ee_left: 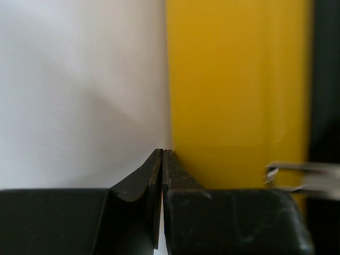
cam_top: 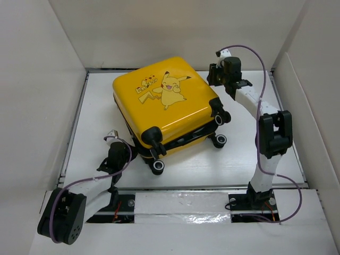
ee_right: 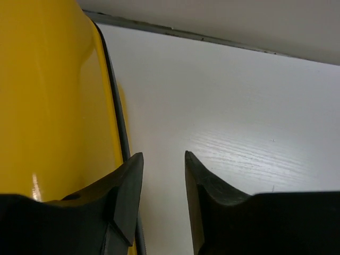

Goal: Pack the luggage

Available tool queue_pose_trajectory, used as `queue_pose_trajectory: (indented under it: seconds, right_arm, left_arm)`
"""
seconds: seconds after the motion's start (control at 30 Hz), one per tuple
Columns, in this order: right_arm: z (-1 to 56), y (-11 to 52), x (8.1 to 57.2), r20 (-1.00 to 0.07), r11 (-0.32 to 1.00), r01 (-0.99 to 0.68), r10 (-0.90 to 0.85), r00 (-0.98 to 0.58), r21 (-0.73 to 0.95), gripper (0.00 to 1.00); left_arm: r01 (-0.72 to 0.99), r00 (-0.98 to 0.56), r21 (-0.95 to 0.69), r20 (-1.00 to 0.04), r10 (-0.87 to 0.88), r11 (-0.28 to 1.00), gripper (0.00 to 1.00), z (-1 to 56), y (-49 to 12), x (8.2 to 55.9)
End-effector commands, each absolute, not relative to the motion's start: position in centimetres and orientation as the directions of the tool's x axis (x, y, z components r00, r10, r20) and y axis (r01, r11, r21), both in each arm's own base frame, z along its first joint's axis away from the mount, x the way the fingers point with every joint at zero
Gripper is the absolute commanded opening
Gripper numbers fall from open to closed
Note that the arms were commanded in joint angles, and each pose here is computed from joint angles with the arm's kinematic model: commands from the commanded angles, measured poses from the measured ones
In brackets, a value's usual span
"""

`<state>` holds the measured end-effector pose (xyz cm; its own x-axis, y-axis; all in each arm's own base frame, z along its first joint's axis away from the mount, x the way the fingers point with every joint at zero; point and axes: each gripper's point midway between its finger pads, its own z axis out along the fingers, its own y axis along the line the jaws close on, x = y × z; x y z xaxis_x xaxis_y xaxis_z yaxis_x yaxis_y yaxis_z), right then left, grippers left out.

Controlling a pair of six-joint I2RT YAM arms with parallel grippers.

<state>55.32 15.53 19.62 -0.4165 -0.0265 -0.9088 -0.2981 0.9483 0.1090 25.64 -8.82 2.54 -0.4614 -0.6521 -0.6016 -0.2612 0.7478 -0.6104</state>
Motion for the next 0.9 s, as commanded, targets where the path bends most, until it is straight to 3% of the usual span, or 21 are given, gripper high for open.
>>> queue_pose_trajectory:
  seconds: [0.0, 0.13, 0.17, 0.2, 0.23, 0.27, 0.33, 0.47, 0.5, 0.53, 0.63, 0.73, 0.87]
  right_arm:
    - [25.0, 17.2, 53.7, -0.924, 0.928, -0.346, -0.008, -0.383, 0.136, 0.45]
    - [29.3, 12.9, 50.7, -0.953, 0.972, -0.21, 0.039, -0.3, 0.106, 0.55]
    - [29.9, 11.6, 49.7, -0.958, 0.983, -0.152, 0.06, -0.279, 0.106, 0.54]
    - [26.9, 10.8, 47.9, -0.944, 0.987, -0.119, 0.063, -0.324, 0.107, 0.51]
    - [30.3, 10.5, 45.7, -0.969, 0.984, -0.117, 0.105, -0.223, 0.134, 0.25]
    - [30.0, 9.6, 44.4, -0.971, 0.985, -0.084, 0.128, -0.204, 0.148, 0.14]
    - [28.3, 9.4, 40.4, -0.97, 0.977, -0.076, 0.188, -0.155, 0.202, 0.0]
    - [24.2, 8.5, 36.0, -0.954, 0.966, -0.067, 0.234, -0.188, 0.25, 0.0]
    - [23.7, 9.0, 35.4, -0.95, 0.96, -0.097, 0.238, -0.202, 0.261, 0.0]
    - [23.7, 9.2, 35.0, -0.951, 0.956, -0.12, 0.24, -0.195, 0.266, 0.04]
    - [23.1, 9.4, 33.8, -0.951, 0.957, -0.138, 0.223, -0.216, 0.255, 0.06]
    - [21.8, 9.1, 34.1, -0.951, 0.962, -0.114, 0.219, -0.22, 0.248, 0.09]
    - [19.2, 9.4, 34.8, -0.931, 0.958, -0.115, 0.22, -0.29, 0.263, 0.08]
  left_arm:
    - [0.029, -0.568, -0.783, -0.524, -0.634, 0.621, 0.0, 7.5, -16.1, 25.3]
    - [0.09, -0.565, -0.773, -0.559, -0.607, 0.628, 0.0, 9.0, -18.4, 25.5]
    - [0.121, -0.579, -0.766, -0.572, -0.582, 0.632, 0.0, 9.3, -19.7, 25.0]
    - [0.132, -0.561, -0.76, -0.587, -0.584, 0.637, 0.0, 10.1, -20.2, 25.5]
    - [0.119, -0.553, -0.746, -0.598, -0.581, 0.655, 0.0, 10.1, -20.3, 25.6]
    - [0.117, -0.545, -0.744, -0.602, -0.584, 0.658, 0.0, 10.5, -20.4, 25.8]
    - [0.101, -0.525, -0.738, -0.609, -0.595, 0.667, 0.0, 10.9, -19.8, 25.8]
    - [0.03, -0.424, -0.696, -0.659, -0.622, 0.717, 0.04, 12.1, -16.2, 25.4]
    - [0.015, -0.318, -0.709, -0.672, -0.669, 0.705, 0.11, 14.4, -14.4, 25.9]
    - [-0.03, -0.281, -0.714, -0.666, -0.691, 0.699, 0.28, 14.6, -13.2, 25.9]
    - [0.023, -0.12, -0.784, -0.618, -0.777, 0.62, 0.48, 20.4, -11.0, 27.1]
    - [0.07, -0.059, -0.817, -0.576, -0.815, 0.572, 0.57, 25.6, -11.2, 29.3]
    - [0.063, -0.007, -0.819, -0.572, -0.82, 0.571, 0.58, 30.9, -11.2, 35.2]
